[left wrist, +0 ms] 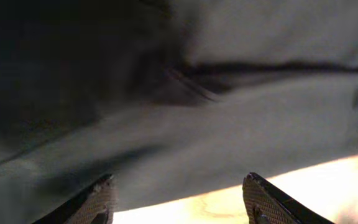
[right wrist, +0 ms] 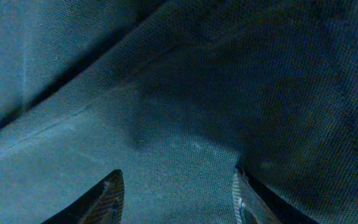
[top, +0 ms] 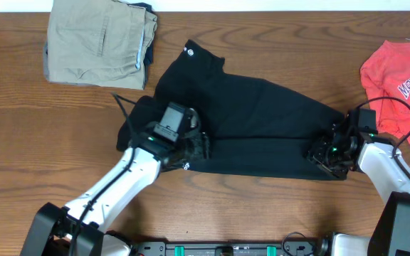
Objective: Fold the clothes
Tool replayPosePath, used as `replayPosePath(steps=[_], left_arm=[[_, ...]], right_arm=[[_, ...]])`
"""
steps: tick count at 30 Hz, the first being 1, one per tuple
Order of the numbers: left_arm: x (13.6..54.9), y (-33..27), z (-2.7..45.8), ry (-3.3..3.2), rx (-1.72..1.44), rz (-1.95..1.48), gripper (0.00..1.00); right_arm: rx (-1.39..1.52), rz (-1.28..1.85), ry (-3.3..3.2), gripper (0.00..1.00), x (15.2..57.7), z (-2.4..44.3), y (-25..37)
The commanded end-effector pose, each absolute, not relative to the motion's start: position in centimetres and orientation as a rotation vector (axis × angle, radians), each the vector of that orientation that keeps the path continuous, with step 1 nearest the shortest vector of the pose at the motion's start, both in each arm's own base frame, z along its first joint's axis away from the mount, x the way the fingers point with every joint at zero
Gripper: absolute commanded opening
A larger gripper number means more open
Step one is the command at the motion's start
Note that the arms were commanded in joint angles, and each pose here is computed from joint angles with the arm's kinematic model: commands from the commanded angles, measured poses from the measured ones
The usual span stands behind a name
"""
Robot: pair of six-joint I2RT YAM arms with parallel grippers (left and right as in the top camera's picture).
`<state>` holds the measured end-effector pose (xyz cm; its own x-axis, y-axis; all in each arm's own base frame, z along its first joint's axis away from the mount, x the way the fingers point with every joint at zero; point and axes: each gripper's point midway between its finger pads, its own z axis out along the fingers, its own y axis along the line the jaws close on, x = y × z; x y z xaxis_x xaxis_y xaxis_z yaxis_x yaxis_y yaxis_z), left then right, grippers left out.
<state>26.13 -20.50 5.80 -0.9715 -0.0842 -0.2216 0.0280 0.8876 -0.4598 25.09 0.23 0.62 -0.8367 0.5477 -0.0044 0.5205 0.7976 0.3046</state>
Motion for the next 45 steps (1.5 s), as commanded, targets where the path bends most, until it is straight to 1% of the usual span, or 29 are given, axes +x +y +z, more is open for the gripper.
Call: replayPosePath(steps=[1,3,5,8,11,13,14,19,20,27,32,37,38,39,41,42,45], left_arm=[[25.3,-21.8,4.6,2.853,0.003,-0.685,0.67],[25.2,-22.4,3.8,2.869,0.0,-0.686,0.66],[25.2,-22.7,2.7,2.891,-0.016,-0.679,0.58],[25.5,-22.9,1.5,2.904,-0.038,-0.675,0.41],[26.5,-23.5,1.0,2.872,-0.031,-0.697,0.26],[27.2,-24.0,1.1,2.839,-0.024,-0.718,0.2],[27.5,-24.3,1.1,2.822,-0.02,-0.729,0.19],[28.3,-24.7,0.7,2.797,-0.022,-0.745,0.19],[28.3,-24.8,0.5,2.798,-0.023,-0.744,0.15],[30.5,-24.3,-0.4,2.727,-0.055,-0.668,0.15],[32.8,-24.3,0.7,2.615,-0.072,-0.644,0.16],[34.2,-24.2,1.4,2.547,-0.089,-0.62,0.16],[34.2,-24.2,1.5,2.544,-0.089,-0.622,0.25],[34.2,-24.2,1.5,2.543,-0.088,-0.623,0.36],[34.2,-24.2,1.9,2.539,-0.087,-0.625,0.47],[34.2,-24.2,2.3,2.534,-0.087,-0.628,0.49],[34.1,-24.1,4.3,2.501,-0.075,-0.645,0.5]], right_arm=[[0.891,0.455,2.884,0.54,25.0,0.6,0.4],[0.891,0.455,2.884,0.5,25.0,0.6,0.4],[0.892,0.454,2.885,0.44,24.9,0.6,0.4],[0.892,0.454,2.885,0.33,24.9,0.6,0.4],[0.892,0.455,2.885,0.25,25.0,0.6,0.5],[0.892,0.455,2.886,0.21,24.9,0.6,0.5],[0.894,0.454,2.888,0.2,24.9,0.6,0.5],[0.903,0.454,2.904,0.18,24.2,0.1,0.6],[0.905,0.453,2.908,0.18,24.0,0.0,0.6],[0.912,0.453,2.92,0.2,23.3,-0.6,0.7],[0.91,0.453,2.918,0.2,23.4,-0.6,0.7],[0.91,0.453,2.918,0.2,23.4,-0.6,0.7],[0.91,0.453,2.918,0.2,23.4,-0.6,0.7],[0.91,0.453,2.918,0.21,23.4,-0.6,0.7],[0.911,0.452,2.921,0.21,23.3,-0.6,0.7],[0.911,0.452,2.921,0.21,23.3,-0.6,0.7],[0.91,0.452,2.921,0.23,23.3,-0.6,0.7]])
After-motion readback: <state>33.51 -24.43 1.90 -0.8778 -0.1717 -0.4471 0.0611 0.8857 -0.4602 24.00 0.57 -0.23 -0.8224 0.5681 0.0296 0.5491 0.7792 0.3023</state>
